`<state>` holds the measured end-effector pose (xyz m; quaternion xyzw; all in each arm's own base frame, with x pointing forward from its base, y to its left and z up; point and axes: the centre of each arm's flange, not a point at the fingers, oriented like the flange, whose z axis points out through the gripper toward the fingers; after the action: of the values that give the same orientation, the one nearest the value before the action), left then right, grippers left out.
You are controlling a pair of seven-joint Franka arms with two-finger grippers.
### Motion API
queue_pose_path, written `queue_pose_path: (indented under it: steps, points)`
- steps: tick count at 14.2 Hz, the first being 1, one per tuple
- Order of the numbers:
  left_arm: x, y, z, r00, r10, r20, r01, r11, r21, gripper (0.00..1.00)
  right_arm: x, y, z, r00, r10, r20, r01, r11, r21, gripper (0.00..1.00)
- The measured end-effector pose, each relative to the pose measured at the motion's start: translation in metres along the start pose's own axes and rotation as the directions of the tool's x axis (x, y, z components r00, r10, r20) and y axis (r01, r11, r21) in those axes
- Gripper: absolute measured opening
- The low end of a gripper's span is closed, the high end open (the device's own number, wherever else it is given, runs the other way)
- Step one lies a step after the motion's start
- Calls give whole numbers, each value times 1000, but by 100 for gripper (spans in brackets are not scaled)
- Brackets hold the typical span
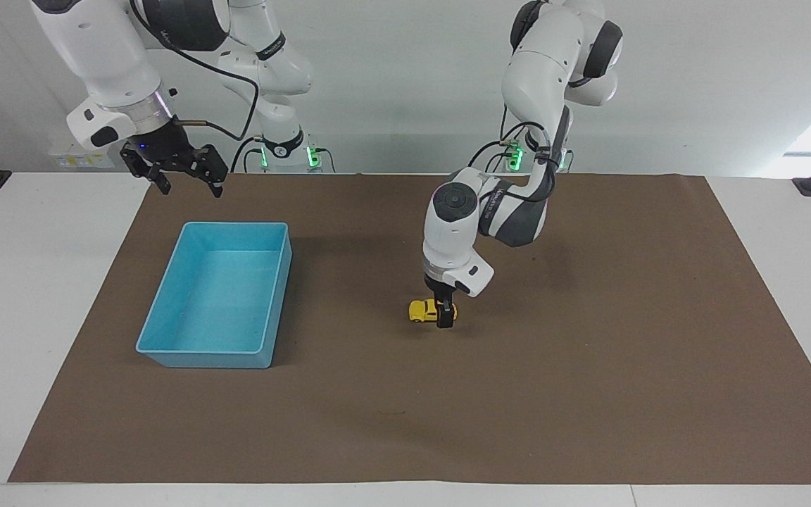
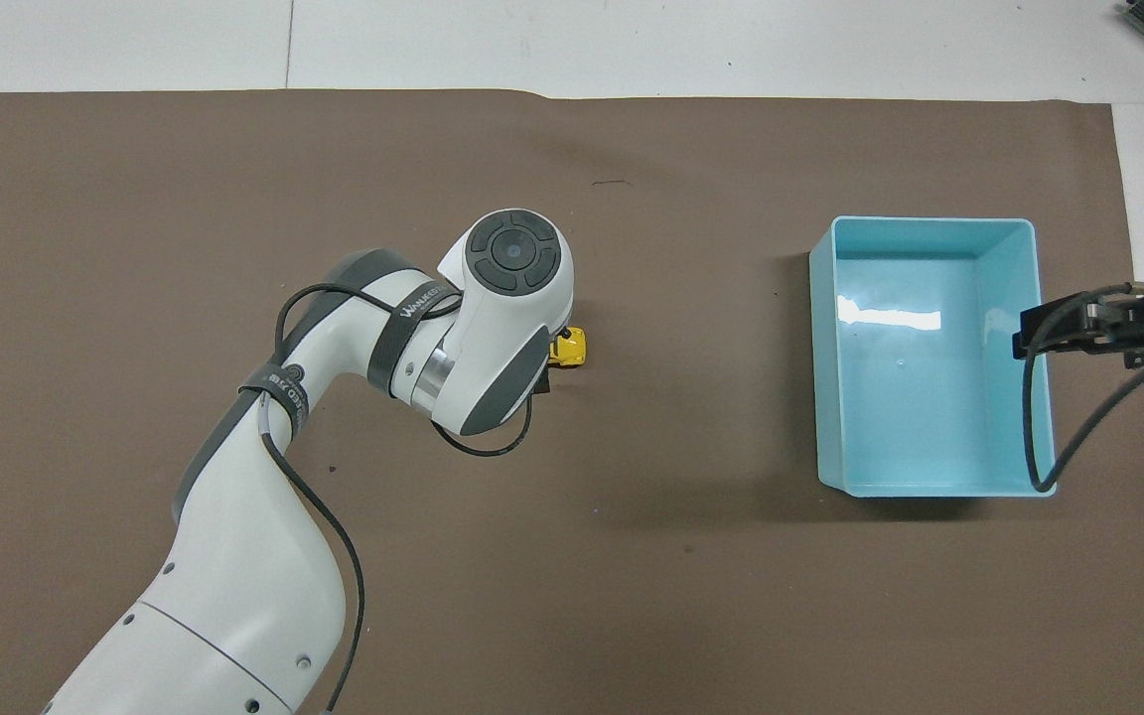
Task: Wind up and store yellow beetle car
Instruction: 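Press the car down and drag it back toward the left arm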
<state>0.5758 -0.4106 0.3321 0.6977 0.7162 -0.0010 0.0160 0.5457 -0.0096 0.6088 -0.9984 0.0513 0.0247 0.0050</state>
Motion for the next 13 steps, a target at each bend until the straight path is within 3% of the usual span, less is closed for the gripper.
queue_pose_path:
  steps: [8, 9, 13]
  points:
    - [4, 3, 10, 1000, -9, -3, 9, 1000, -1, 100, 0, 0, 0, 1000, 0, 0, 0, 1000, 0, 100]
    - [4, 4, 10, 1000, -9, -1, 9, 1000, -3, 92, 0, 0, 0, 1000, 0, 0, 0, 1000, 0, 100]
    - [1, -1, 11, 1000, 30, 1, -30, 1000, 2, 43, 0, 0, 0, 1000, 0, 0, 0, 1000, 0, 100]
